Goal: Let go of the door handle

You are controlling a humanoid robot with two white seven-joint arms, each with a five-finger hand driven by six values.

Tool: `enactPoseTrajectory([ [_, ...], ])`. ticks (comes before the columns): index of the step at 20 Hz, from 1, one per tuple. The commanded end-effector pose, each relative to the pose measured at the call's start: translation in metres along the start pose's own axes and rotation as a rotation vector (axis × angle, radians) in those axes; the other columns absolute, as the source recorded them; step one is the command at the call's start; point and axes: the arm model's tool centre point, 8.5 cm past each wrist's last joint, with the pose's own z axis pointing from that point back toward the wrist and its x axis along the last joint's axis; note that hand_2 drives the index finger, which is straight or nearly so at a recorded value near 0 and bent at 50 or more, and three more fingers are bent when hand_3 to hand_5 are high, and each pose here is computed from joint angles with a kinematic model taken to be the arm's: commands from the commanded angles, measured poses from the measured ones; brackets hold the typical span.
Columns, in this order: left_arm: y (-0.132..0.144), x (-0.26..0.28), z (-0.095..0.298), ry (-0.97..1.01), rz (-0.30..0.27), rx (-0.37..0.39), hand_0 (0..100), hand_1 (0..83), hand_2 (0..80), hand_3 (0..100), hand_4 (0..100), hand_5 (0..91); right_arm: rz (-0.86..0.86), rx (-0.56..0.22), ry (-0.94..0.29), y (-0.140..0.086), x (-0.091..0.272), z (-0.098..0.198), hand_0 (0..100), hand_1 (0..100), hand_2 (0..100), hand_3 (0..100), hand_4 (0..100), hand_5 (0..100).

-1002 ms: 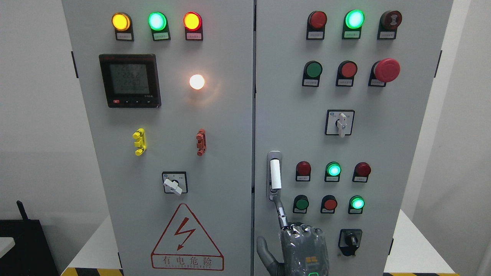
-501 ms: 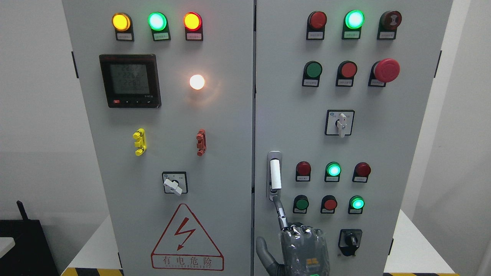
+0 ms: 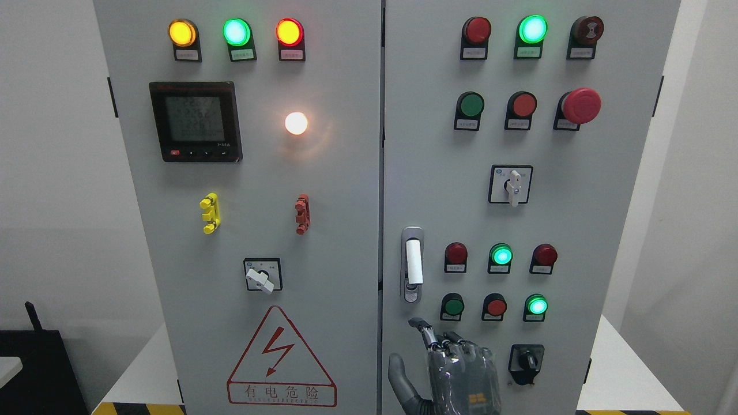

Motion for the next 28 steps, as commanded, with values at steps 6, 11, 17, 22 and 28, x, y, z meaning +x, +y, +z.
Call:
enactPoseTrajectory([
  [6, -0.001, 0.005, -0.001, -0.015, -0.013, -0.003, 12, 38.9, 0.0, 0, 0, 0.0, -0.069, -0.046, 0.010, -0.016, 0.000, -0.018, 36, 35, 100, 100, 100, 98],
  [11, -0.001, 0.005, -0.001, -0.015, -0.013, -0.003, 12, 38.9, 0.0, 0, 0, 0.0, -0.062, -0.072, -0.005, -0.024, 0.004, -0.035, 30, 38, 100, 100, 100, 98],
  [17, -0.001, 0.005, -0.001, -0.015, -0.013, -0.003, 12, 38.9, 0.0, 0, 0, 0.0, -0.051, -0.096, -0.020, -0.031, 0.006, -0.046, 27, 39, 100, 100, 100, 98],
  [22, -0.001, 0.005, -0.001, -0.015, -0.013, -0.003, 12, 38.9, 0.0, 0, 0, 0.0, -0.043, -0.117, -0.026, -0.036, 0.008, -0.057, 27, 39, 100, 100, 100, 98],
  [28, -0.001, 0.005, -0.001, -0.015, -0.013, -0.003, 12, 38.9, 0.0, 0, 0, 0.0, -0.034, -0.104, -0.033, -0.038, 0.008, -0.068, 26, 40, 100, 100, 100, 98],
])
